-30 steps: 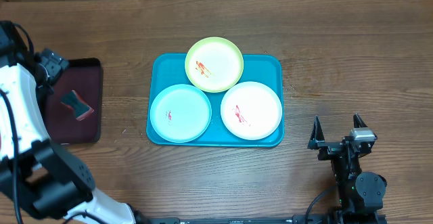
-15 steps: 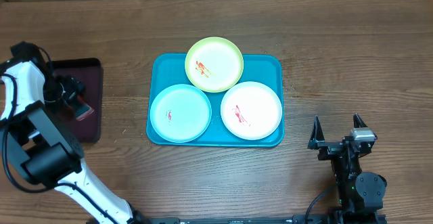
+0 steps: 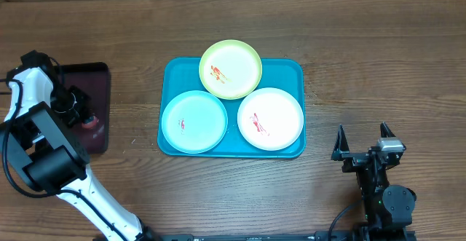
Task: Clean dirty plates on tray and stack at the side
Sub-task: 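Move the left gripper to the green-pink sponge on the dark tray, then grasp the sponge with the left gripper and lift it, then carry the sponge with the left gripper onto the light blue plate, then move the right gripper to the light blue plate's rim and grip it, then scrub the light blue plate with the sponge in the left gripper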
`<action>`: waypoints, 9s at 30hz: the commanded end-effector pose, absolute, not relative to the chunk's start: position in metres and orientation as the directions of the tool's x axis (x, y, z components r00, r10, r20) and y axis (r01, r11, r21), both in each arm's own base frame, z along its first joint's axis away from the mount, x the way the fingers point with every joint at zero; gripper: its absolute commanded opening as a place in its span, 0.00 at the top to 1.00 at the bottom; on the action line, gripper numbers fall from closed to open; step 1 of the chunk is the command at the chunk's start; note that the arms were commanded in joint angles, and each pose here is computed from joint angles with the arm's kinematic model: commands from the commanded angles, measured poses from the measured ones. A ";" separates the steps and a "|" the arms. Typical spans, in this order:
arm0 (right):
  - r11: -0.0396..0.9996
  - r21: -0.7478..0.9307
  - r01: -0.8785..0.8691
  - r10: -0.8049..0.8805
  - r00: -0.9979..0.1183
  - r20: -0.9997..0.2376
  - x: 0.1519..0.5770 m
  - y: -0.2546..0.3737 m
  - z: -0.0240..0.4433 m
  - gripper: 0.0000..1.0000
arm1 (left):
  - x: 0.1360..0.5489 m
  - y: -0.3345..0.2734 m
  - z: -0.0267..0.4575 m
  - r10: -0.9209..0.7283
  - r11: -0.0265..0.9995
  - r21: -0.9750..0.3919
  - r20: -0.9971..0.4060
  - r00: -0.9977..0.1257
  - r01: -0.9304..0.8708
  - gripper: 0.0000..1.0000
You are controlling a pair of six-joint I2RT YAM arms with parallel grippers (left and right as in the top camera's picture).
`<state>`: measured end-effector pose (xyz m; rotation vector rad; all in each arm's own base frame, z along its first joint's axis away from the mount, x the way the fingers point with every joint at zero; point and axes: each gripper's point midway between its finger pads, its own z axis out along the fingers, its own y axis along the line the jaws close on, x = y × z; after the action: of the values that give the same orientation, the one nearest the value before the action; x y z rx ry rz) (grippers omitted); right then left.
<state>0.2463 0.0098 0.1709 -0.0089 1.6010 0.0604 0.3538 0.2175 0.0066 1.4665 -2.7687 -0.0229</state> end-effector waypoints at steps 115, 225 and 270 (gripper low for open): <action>0.998 0.037 -0.046 0.036 -0.025 -0.999 0.246 0.010 0.170 0.00 | 0.375 -0.079 0.148 -0.197 0.969 -0.153 -0.019 -0.980 -0.192 0.76; 0.923 0.328 -0.199 -0.100 -0.950 -0.297 0.354 0.320 0.016 0.78 | 0.319 -0.092 0.035 -0.192 0.954 -0.192 0.190 -0.963 -0.228 0.57; 0.927 0.322 -0.193 -0.101 -0.954 -0.281 0.351 0.317 0.014 0.82 | 0.329 -0.009 0.019 -0.180 0.927 0.330 -0.028 -0.983 -0.179 0.96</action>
<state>0.3454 0.3178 0.0141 -0.2240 2.8347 0.5270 0.3194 -0.0166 0.0134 0.2644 -3.0666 -0.4684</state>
